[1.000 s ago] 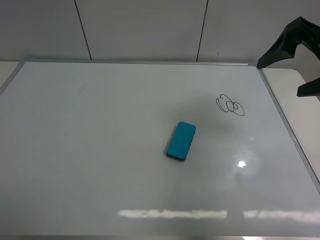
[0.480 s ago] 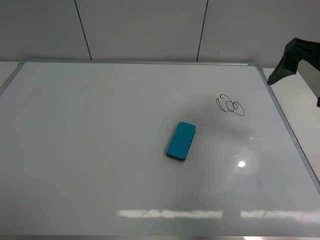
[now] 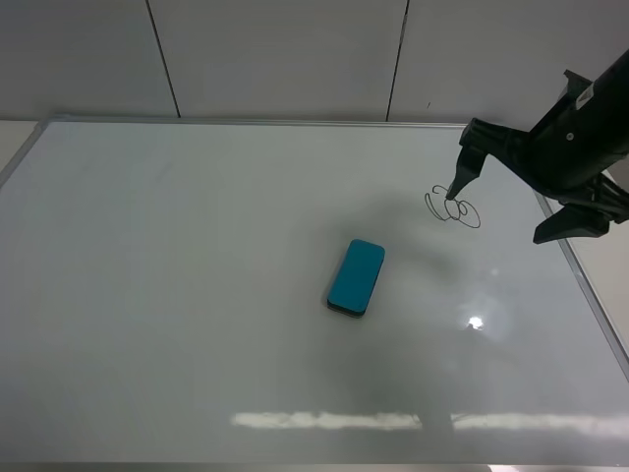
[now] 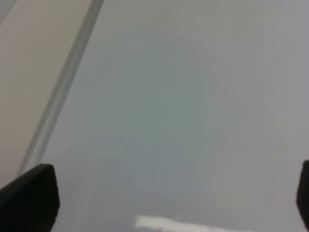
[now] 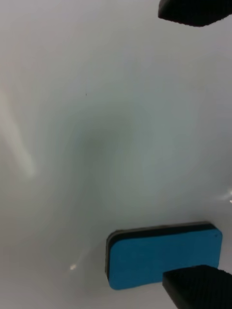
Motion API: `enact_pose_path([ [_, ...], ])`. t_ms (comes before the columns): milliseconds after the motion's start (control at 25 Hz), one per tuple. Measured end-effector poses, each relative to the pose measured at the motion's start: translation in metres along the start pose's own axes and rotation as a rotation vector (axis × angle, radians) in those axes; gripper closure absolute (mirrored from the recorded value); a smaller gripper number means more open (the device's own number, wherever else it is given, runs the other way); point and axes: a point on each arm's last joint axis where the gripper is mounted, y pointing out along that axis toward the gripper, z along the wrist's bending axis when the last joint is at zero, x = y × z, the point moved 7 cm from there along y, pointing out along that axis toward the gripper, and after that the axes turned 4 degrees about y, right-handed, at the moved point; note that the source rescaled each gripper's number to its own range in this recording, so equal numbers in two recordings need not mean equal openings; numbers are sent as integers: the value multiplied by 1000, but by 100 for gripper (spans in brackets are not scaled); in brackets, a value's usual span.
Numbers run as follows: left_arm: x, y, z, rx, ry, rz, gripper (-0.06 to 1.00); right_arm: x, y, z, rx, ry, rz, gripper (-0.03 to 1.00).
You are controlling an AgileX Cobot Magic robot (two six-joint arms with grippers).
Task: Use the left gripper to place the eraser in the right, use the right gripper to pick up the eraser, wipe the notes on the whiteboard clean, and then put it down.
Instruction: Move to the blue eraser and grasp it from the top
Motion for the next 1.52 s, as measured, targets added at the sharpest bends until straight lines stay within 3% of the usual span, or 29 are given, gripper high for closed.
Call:
enact_pose_path([
  [320,0,0,0,0,0,0,-6,-22,26,33,2,74,103,-3],
  [560,0,0,0,0,0,0,-6,-21,19,76,-74,-30,136,-3],
  [840,0,0,0,0,0,0,-6,-36,35,108,-161,-100,191,-3],
  [1040,0,0,0,0,0,0,-6,-50,45,117,-216,-186,144,-3],
  [1280,0,0,0,0,0,0,-6,-69,42,119,-260,-158,145,-3],
  [1520,0,0,0,0,0,0,-6,-64,42,117,-272,-166,114,-3],
])
